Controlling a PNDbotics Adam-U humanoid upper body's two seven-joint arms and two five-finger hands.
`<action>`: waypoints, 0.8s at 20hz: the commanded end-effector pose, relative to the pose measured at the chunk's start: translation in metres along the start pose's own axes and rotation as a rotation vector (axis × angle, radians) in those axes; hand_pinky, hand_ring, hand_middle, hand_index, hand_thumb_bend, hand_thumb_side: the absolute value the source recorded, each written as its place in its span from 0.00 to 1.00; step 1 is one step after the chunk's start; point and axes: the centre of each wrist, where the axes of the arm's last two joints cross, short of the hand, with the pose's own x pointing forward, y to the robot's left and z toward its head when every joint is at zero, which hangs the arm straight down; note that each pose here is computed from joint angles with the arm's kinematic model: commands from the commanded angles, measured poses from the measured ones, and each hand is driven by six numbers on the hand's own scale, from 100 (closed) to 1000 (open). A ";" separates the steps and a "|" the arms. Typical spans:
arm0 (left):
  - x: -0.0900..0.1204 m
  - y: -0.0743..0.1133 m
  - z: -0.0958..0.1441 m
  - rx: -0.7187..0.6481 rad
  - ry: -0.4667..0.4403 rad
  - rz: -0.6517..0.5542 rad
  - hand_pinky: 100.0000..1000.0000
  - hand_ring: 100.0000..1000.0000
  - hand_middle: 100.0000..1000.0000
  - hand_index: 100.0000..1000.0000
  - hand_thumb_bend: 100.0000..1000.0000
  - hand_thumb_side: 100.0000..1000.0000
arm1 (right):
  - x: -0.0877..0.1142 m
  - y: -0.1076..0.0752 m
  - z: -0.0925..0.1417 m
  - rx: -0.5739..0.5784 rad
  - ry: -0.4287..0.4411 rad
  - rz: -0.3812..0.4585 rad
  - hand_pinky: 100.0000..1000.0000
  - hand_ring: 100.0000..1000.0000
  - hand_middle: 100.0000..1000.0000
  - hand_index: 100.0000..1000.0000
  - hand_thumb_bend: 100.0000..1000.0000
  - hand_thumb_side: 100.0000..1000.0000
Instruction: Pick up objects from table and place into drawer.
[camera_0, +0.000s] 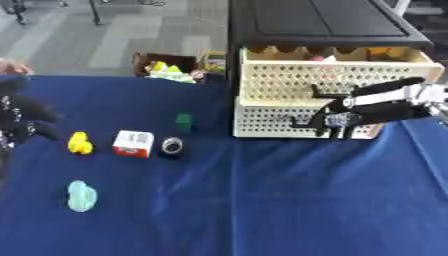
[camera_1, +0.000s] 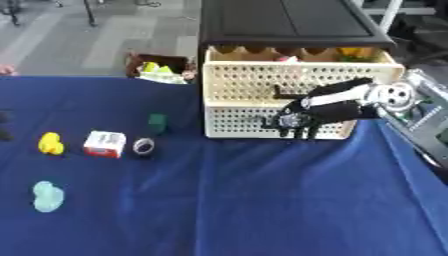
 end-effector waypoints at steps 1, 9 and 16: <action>0.007 0.002 -0.001 -0.002 -0.022 -0.018 0.50 0.62 0.55 0.85 0.01 1.00 | -0.001 -0.015 0.006 -0.038 0.024 0.001 0.70 0.74 0.76 0.91 0.00 1.00; 0.007 0.002 -0.002 -0.002 -0.028 -0.020 0.50 0.62 0.55 0.84 0.01 1.00 | -0.011 -0.023 -0.007 -0.048 0.040 -0.026 0.70 0.74 0.76 0.91 0.00 1.00; 0.007 0.001 -0.003 -0.004 -0.032 -0.018 0.50 0.62 0.55 0.84 0.01 1.00 | -0.024 -0.010 0.012 -0.036 0.049 -0.023 0.70 0.73 0.75 0.91 0.00 1.00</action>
